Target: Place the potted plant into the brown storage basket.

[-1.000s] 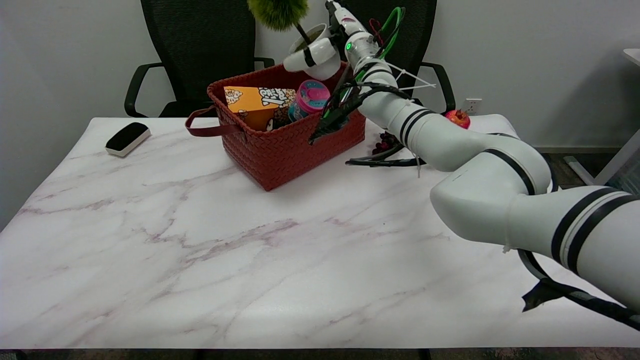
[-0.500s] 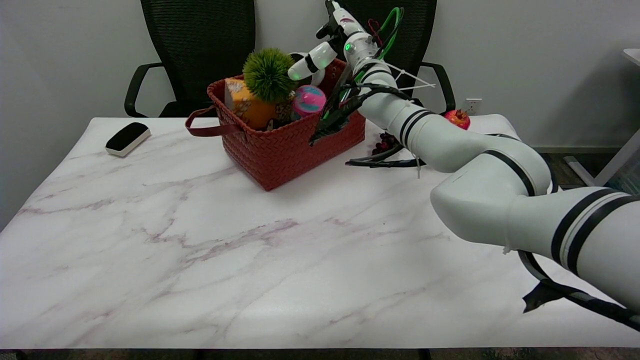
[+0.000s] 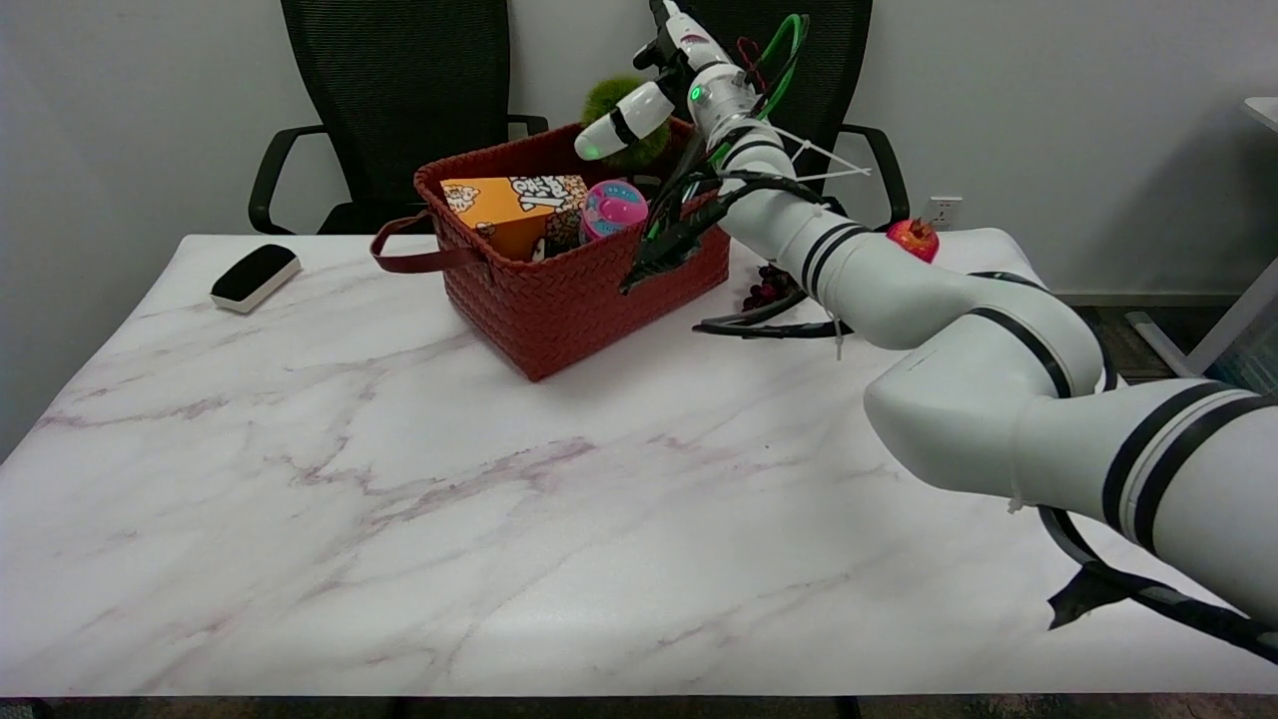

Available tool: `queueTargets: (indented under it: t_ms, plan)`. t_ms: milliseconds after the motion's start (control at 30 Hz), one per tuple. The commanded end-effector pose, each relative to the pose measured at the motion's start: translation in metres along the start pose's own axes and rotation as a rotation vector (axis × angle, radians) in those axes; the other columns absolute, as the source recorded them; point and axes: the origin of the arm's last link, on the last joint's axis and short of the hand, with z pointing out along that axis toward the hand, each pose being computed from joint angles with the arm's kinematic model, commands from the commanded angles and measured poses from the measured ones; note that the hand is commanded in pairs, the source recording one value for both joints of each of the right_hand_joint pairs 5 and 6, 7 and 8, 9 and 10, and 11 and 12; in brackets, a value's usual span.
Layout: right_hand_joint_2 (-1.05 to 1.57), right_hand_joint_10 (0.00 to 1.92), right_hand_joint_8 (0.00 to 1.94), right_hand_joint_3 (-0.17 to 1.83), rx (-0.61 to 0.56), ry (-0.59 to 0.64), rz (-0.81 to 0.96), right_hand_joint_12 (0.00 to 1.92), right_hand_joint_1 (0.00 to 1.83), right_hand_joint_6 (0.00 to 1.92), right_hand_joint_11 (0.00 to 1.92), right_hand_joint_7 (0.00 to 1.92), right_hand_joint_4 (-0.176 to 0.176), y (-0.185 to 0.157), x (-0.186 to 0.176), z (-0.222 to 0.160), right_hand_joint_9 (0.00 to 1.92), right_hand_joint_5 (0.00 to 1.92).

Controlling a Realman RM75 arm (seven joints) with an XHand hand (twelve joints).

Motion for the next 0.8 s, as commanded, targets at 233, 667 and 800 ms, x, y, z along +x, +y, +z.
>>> queueTargets:
  t_ms: [233, 667, 800]
  plan:
    - [-0.35, 0.32, 0.49, 0.54, 0.135, 0.125, 0.064, 0.42, 1.25, 0.0, 0.42, 0.49, 0.0, -0.008, 0.034, -0.015, 0.32, 0.0]
    - [-0.37, 0.26, 0.42, 0.52, 0.237, 0.237, 0.217, 0.36, 1.24, 0.0, 0.36, 0.42, 0.0, 0.028, 0.071, -0.079, 0.26, 0.0]
    - [-0.37, 0.25, 0.41, 0.53, 0.261, 0.285, 0.244, 0.38, 1.23, 0.0, 0.38, 0.41, 0.0, 0.039, 0.077, -0.11, 0.25, 0.0]
